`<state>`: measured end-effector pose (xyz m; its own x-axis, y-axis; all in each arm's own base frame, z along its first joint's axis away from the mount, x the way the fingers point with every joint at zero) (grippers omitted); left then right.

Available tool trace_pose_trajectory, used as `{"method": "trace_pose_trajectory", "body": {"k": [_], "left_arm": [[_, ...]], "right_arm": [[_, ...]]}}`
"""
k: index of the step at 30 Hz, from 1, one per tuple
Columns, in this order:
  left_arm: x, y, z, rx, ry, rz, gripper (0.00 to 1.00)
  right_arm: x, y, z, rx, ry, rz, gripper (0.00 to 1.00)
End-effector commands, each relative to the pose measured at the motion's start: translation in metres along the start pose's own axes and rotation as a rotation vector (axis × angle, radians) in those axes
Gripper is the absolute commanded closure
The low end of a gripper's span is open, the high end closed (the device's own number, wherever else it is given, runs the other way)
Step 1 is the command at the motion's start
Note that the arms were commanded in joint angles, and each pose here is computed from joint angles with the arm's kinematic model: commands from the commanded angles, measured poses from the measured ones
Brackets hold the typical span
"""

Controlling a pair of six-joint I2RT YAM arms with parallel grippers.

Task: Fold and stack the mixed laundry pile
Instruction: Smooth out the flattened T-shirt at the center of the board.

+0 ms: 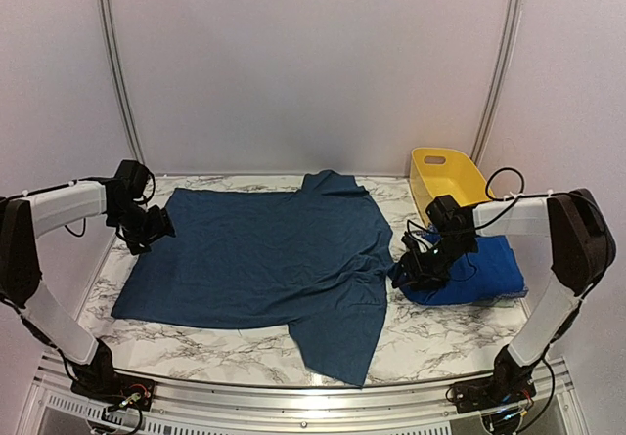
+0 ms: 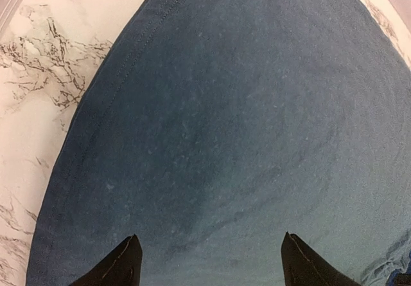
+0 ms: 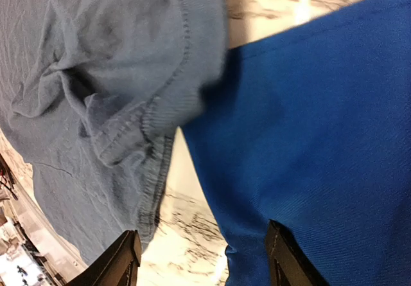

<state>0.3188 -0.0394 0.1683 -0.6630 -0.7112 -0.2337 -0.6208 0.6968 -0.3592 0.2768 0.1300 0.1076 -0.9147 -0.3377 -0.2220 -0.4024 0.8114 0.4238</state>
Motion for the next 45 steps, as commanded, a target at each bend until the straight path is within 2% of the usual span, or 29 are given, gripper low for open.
{"method": "trace_pose_trajectory", "body": {"k": [1, 4, 10, 13, 15, 19, 23, 31, 36, 39, 41, 43, 45], "left_arm": [[-0.009, -0.010, 0.008, -0.019, 0.003, 0.049, 0.22], [-0.013, -0.015, 0.023, -0.034, 0.019, 0.061, 0.22], [-0.030, -0.038, 0.048, 0.015, 0.018, 0.115, 0.22], [-0.037, -0.048, 0.064, 0.027, 0.029, 0.125, 0.23], [-0.039, -0.050, 0.078, 0.008, 0.041, 0.125, 0.25], [-0.045, -0.049, 0.096, -0.032, 0.038, 0.109, 0.30], [-0.046, -0.040, 0.106, -0.072, 0.037, 0.078, 0.33], [-0.053, -0.025, 0.118, -0.132, 0.023, 0.046, 0.34], [-0.061, -0.025, 0.127, -0.138, 0.026, 0.044, 0.34], [-0.062, -0.033, 0.111, -0.076, 0.032, 0.052, 0.28], [-0.060, -0.038, 0.082, -0.023, 0.006, 0.053, 0.22], [-0.054, -0.033, 0.050, 0.013, -0.026, 0.026, 0.13], [-0.041, -0.023, 0.022, 0.037, -0.038, -0.004, 0.10]], "right_arm": [[0.005, -0.029, -0.018, 0.141, -0.023, 0.072, 0.33], [-0.015, -0.022, -0.036, 0.170, -0.072, 0.023, 0.34], [-0.076, 0.040, -0.060, 0.112, -0.226, -0.150, 0.36], [-0.100, 0.054, -0.052, 0.050, -0.286, -0.169, 0.42], [-0.113, 0.058, -0.036, 0.031, -0.268, -0.183, 0.44], [-0.134, 0.051, 0.004, 0.022, -0.225, -0.192, 0.47], [-0.150, 0.039, 0.025, 0.069, -0.207, -0.196, 0.48], [-0.178, 0.004, 0.052, 0.185, -0.177, -0.179, 0.49], [-0.197, -0.013, 0.056, 0.196, -0.179, -0.184, 0.48], [-0.207, -0.001, 0.040, 0.163, -0.208, -0.227, 0.46], [-0.208, 0.019, 0.010, 0.115, -0.267, -0.252, 0.44], [-0.201, 0.045, -0.018, 0.059, -0.310, -0.262, 0.42], [-0.176, 0.072, -0.031, -0.001, -0.301, -0.256, 0.41]]}}
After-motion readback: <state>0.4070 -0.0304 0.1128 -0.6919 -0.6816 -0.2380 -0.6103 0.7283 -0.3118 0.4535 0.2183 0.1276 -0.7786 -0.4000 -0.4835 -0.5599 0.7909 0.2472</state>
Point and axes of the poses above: each gripper's point midway between its finger pads, its own z axis out along the fingers, its own y axis along the line the jaws close on, x = y × z, the point moved 8 cm from there along -z, back along the fingers, and after that the axes turned 15 degrees about -z, right-handed, at the moved point
